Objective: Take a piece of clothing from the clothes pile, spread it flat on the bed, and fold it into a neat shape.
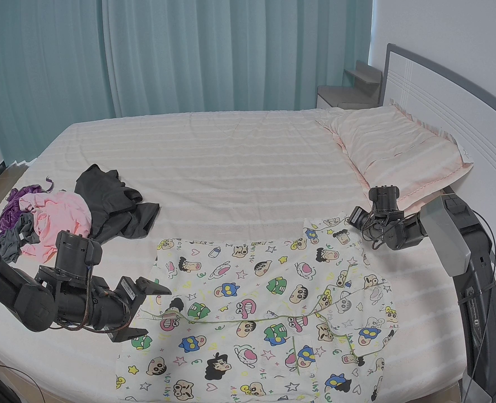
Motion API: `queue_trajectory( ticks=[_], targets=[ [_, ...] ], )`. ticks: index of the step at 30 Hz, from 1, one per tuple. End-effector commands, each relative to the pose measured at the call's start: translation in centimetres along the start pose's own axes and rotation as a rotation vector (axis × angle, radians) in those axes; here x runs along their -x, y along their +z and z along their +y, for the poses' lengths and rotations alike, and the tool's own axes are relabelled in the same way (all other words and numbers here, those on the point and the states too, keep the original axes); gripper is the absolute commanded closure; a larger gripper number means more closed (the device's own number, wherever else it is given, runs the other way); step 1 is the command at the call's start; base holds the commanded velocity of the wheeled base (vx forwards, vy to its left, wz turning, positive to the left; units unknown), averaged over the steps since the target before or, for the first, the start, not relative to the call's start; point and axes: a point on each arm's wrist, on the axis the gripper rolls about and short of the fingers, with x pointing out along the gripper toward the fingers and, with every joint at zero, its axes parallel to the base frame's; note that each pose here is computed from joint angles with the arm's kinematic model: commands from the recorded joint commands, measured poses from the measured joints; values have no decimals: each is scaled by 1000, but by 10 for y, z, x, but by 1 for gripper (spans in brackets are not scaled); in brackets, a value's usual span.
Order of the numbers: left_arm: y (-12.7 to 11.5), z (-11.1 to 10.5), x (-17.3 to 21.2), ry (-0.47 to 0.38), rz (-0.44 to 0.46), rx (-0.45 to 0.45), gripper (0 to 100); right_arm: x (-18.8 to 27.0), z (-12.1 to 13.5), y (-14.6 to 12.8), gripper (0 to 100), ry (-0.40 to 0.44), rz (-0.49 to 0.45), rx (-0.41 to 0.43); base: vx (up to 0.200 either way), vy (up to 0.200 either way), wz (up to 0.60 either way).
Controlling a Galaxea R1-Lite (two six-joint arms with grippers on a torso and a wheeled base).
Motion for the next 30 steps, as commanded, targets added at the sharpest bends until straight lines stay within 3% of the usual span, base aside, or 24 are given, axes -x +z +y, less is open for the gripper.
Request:
queue_trajectory(
  ticks=[1, 11, 18, 25, 30],
  targets=[
    [0, 0, 0, 1, 0, 1, 0, -1, -5, 0, 0, -11, 2, -4, 0, 0, 0],
    [1, -2, 2, -13, -12, -3, 0, 48, -9, 38, 0, -42, -25, -31, 0, 0, 0],
    [2, -2, 1, -24, -18, 0, 0, 104, -22, 11, 0, -67, 32, -22, 0, 0, 0],
    [-1, 2, 1, -16, -10, 3, 0, 160, -25, -17, 0, -37, 48, -11, 0, 0, 0],
    [-2, 4, 1, -7, -6, 5, 0, 182, -22, -24, 0, -27, 61, -78, 0, 160, 0]
  ],
)
